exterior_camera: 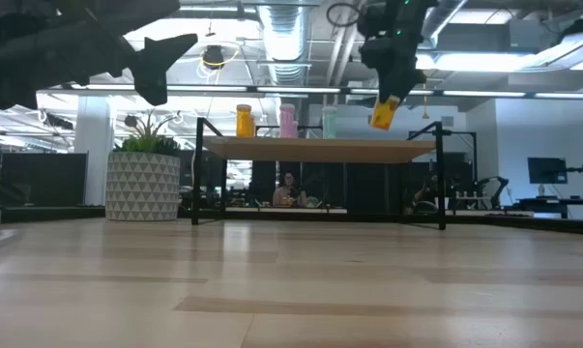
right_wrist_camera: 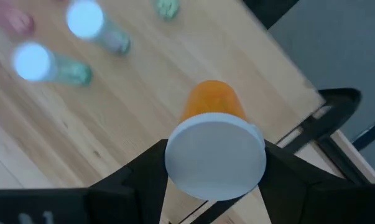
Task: Pick and place medicine bottles onto shelf by color
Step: Put the right big orange pill bottle on the shelf
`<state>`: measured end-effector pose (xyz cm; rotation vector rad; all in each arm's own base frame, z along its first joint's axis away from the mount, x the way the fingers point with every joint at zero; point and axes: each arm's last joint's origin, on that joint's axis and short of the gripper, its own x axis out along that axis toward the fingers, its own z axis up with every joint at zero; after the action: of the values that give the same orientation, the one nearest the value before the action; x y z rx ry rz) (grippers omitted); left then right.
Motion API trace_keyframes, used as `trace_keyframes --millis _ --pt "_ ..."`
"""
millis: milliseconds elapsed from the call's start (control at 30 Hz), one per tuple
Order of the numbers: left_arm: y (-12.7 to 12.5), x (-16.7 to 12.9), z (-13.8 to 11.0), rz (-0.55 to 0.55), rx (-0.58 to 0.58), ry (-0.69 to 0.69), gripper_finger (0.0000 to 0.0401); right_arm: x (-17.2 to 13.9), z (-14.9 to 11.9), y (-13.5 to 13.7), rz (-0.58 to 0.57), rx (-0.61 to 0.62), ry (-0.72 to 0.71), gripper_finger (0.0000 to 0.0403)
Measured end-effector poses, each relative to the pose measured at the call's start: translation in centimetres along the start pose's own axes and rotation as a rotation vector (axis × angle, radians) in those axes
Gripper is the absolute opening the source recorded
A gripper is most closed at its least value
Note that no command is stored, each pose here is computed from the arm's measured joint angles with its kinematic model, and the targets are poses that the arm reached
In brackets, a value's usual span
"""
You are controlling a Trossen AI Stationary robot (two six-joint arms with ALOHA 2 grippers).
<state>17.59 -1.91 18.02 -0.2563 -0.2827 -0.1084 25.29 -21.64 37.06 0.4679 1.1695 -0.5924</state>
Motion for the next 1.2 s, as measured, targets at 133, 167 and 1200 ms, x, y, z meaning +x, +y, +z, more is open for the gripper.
trace_keyframes --millis 133,167,1200 --pt "0.6 0.0 0.0 0.011 -0.015 0.018 0.0208 1.2 1.6 -0.2 -0.004 -0.032 0.036 0.0229" --pt "0.8 0.0 -0.1 0.014 -0.022 0.023 0.0208 1.4 2.0 -0.2 -0.005 -0.039 0.048 0.0229" --pt "1.3 0.0 -0.7 0.028 -0.041 0.098 0.0208 4.7 5.1 0.3 0.093 -0.028 0.148 0.0230"
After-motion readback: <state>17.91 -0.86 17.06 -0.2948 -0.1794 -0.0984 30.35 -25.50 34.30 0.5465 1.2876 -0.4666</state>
